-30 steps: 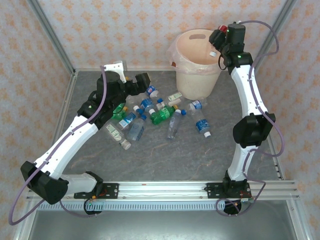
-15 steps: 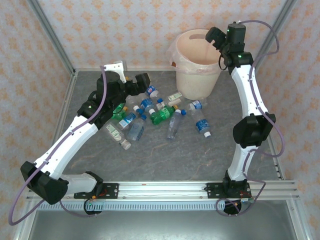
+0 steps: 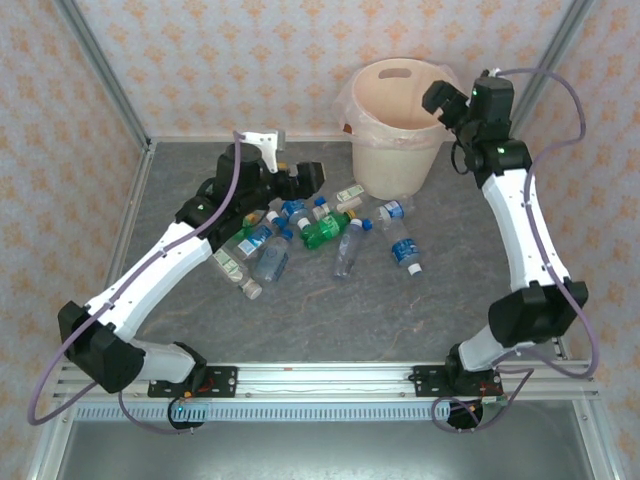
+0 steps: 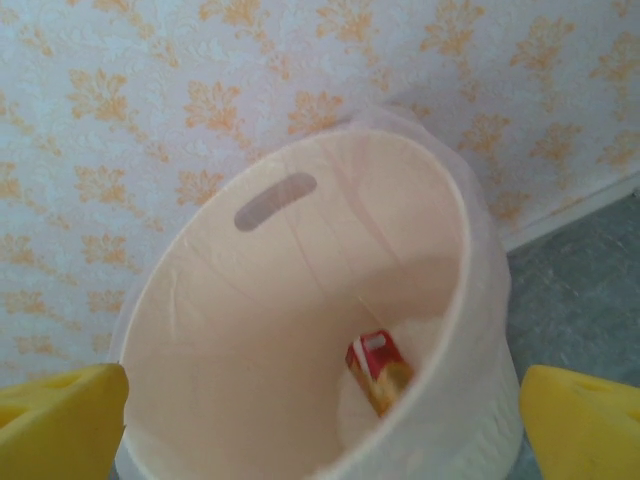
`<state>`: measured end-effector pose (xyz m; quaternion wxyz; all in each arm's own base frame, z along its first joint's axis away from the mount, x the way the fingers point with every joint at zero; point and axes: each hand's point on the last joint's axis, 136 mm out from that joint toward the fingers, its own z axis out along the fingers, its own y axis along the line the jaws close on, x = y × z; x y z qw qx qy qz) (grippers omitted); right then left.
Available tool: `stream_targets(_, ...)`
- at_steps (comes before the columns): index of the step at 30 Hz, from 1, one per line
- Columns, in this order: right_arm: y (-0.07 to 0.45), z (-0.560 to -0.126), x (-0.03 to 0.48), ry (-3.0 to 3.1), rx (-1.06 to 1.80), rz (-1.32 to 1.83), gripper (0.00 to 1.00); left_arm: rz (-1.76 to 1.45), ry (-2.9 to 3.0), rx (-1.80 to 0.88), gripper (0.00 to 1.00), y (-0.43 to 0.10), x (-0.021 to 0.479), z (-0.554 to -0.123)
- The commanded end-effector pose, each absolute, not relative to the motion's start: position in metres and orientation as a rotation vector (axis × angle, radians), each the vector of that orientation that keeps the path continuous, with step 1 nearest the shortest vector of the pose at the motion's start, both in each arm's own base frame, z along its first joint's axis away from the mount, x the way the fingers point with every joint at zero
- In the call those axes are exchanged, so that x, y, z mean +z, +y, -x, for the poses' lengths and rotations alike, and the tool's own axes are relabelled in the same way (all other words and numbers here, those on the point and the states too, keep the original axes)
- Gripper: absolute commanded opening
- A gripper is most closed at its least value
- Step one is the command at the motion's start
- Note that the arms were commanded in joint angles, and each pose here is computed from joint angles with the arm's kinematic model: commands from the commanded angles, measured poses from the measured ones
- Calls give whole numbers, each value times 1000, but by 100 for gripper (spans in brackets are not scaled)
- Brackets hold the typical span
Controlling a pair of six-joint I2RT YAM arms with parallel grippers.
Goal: Put the plastic bottles in the bin
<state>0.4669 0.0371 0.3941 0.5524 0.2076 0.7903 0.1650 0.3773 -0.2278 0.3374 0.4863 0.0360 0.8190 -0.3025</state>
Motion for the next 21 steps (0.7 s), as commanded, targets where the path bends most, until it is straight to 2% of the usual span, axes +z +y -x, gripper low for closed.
stream_targets(1, 41, -446, 381, 1893, 383, -463, 100, -195, 1948, -795, 99, -249, 356, -374)
stream_targets(14, 57, -359, 253, 2163, 406, -421, 99, -268, 1987, -806, 99, -273, 346, -377)
stream_targets(21, 69, -339, 181, 2308, 397, -394, 94, -282, 2001, -810, 99, -279, 345, -377)
